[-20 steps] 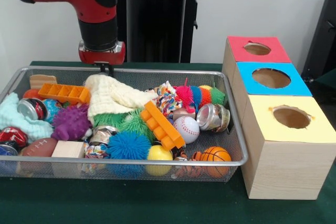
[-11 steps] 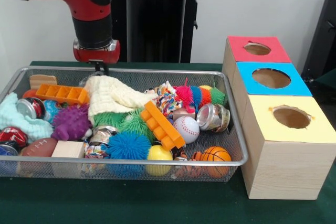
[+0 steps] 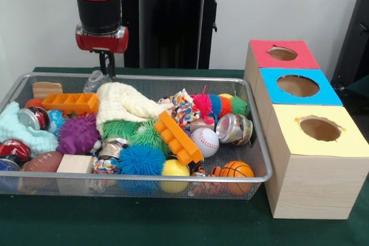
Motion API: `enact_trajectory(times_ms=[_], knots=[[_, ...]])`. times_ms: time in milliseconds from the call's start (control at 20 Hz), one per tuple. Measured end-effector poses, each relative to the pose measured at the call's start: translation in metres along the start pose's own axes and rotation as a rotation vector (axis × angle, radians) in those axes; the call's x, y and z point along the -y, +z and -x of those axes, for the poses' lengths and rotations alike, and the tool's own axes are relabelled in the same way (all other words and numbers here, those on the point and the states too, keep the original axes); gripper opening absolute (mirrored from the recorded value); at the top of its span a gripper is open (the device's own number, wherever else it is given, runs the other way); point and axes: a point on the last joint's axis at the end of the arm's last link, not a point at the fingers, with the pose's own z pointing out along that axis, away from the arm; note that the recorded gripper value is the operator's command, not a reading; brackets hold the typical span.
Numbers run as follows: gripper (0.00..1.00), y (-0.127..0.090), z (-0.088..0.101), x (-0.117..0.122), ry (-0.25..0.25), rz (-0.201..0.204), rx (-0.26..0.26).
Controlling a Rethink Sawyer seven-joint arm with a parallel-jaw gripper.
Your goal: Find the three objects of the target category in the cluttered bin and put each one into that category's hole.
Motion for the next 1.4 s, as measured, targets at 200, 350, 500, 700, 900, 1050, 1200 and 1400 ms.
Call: enact_trajectory(times_ms=[200, 350, 500, 700, 900, 1050, 1200, 1400], knots=[[0.00, -0.024, -0.007, -0.003, -0.012, -0.022, 0.017], [0.00, -0.038, -0.010, -0.006, -0.018, -0.033, 0.029], [0.00, -0.053, -0.015, -0.011, -0.022, -0.043, 0.039], [0.00, -0.068, -0.019, -0.017, -0.026, -0.049, 0.054], [0.00, -0.072, -0.021, -0.020, -0.030, -0.046, 0.057], [1.00, -0.073, -0.020, -0.019, -0.031, -0.038, 0.063], [1.00, -0.074, -0.018, -0.018, -0.030, -0.032, 0.068], [1.00, -0.074, -0.016, -0.019, -0.031, -0.025, 0.074]])
